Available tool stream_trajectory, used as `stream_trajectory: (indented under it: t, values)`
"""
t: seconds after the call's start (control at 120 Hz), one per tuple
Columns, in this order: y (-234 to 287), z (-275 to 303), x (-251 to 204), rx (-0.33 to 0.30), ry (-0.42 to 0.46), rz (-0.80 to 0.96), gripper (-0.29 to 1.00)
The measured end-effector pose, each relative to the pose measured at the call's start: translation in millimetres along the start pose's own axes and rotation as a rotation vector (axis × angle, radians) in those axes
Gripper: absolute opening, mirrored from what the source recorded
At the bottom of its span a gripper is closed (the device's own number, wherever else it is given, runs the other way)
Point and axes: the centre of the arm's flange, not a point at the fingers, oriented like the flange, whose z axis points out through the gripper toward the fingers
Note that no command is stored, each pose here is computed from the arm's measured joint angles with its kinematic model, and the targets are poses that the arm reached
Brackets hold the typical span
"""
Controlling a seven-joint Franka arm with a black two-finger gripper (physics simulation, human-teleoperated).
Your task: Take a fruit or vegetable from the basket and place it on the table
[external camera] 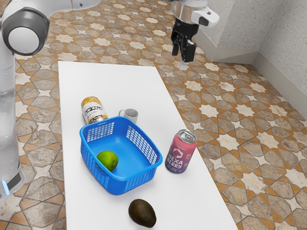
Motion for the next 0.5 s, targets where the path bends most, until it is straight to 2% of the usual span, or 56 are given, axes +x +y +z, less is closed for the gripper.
stream_trajectory:
  t: [0.342,0.5]
  values:
    - [-8,8,-2,-0.004,-0.046,0.021,0.69]
    - [22,69,19,-0.049,-0.164,0.151,0.69]
